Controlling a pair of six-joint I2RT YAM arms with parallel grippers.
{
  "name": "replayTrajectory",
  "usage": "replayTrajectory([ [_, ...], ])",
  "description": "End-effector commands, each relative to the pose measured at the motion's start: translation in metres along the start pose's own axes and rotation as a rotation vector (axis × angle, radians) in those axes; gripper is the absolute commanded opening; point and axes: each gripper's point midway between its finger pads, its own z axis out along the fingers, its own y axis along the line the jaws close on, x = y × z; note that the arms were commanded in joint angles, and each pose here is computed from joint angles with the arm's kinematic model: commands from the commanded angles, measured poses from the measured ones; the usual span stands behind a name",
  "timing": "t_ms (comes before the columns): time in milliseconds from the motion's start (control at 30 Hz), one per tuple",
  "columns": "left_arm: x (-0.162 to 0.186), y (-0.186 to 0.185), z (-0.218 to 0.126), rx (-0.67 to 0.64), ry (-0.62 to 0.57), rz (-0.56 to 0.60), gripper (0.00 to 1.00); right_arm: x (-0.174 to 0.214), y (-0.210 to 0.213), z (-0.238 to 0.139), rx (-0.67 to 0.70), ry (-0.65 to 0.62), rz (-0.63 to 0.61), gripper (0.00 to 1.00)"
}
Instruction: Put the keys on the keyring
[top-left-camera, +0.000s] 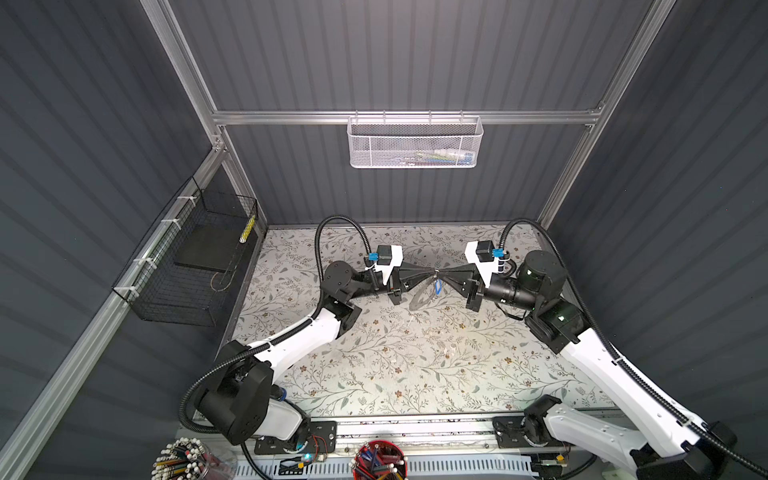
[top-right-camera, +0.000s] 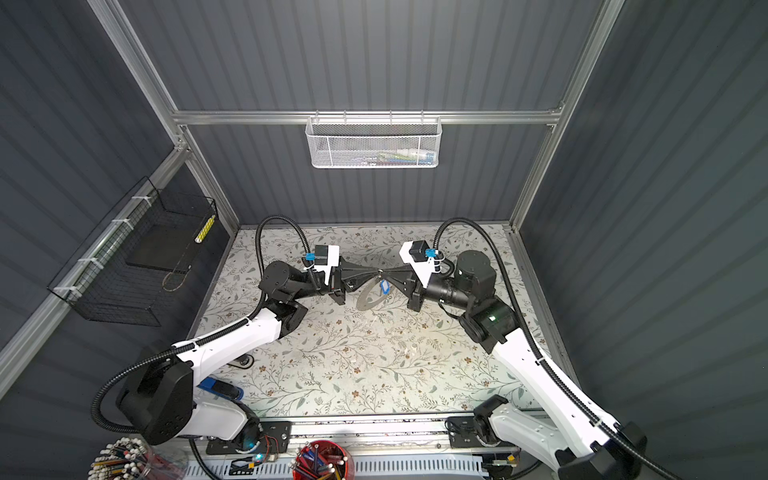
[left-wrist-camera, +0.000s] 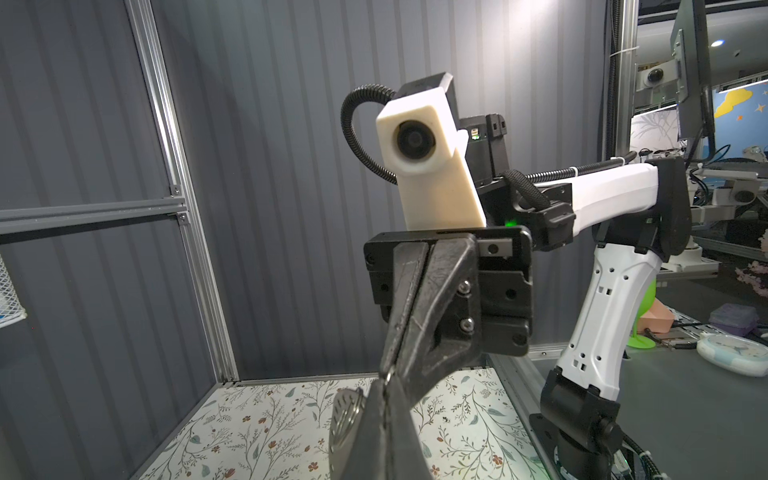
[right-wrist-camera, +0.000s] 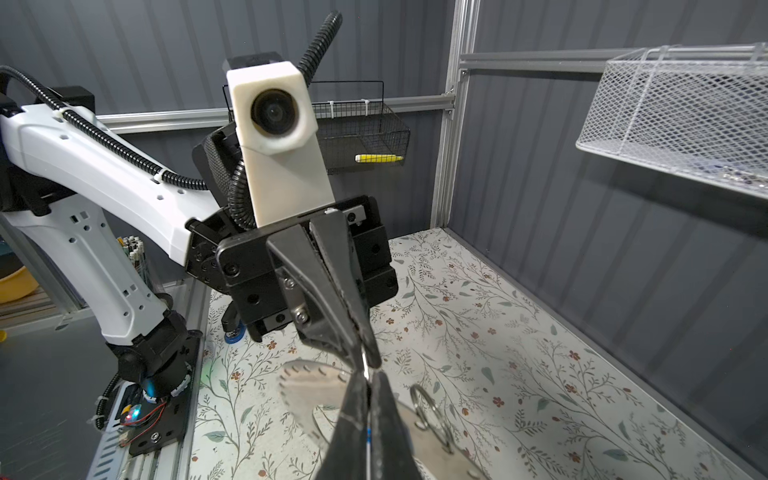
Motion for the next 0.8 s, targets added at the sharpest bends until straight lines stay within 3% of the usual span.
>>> replayTrajectory([
  [0,-0.022,-0.003,0.002,0.02,-0.05,0.069,0.0,-0.008,0.005,-0.002,-0.026,-0.001,-0.003,0.0],
  [33,-0.021,-0.001,0.003,0.016,-0.043,0.064,0.0,-0.007,0.004,-0.002,-0.017,0.004,-0.006,0.0],
  [67,-0.018,0.0,0.003,0.014,-0.023,0.059,0.06,-0.007,0.003,-0.004,-0.007,0.012,-0.011,0.0],
  [100,-0.012,0.002,0.004,0.004,0.016,0.056,0.21,-0.005,0.002,-0.006,0.003,0.03,-0.015,0.0],
  [133,-0.006,0.006,0.003,-0.02,0.058,0.072,0.29,-0.003,0.001,-0.008,0.013,0.05,-0.014,0.0],
  [200,0.007,0.012,0.0,-0.058,0.18,0.102,0.36,0.006,-0.001,-0.012,0.037,0.118,-0.012,0.0],
  [400,0.032,0.02,-0.017,-0.092,0.495,0.218,0.38,0.03,-0.008,-0.027,0.1,0.295,-0.004,0.0],
  [767,0.052,0.004,-0.008,-0.025,0.672,0.401,0.31,0.039,-0.007,-0.026,0.054,0.42,0.029,0.0],
])
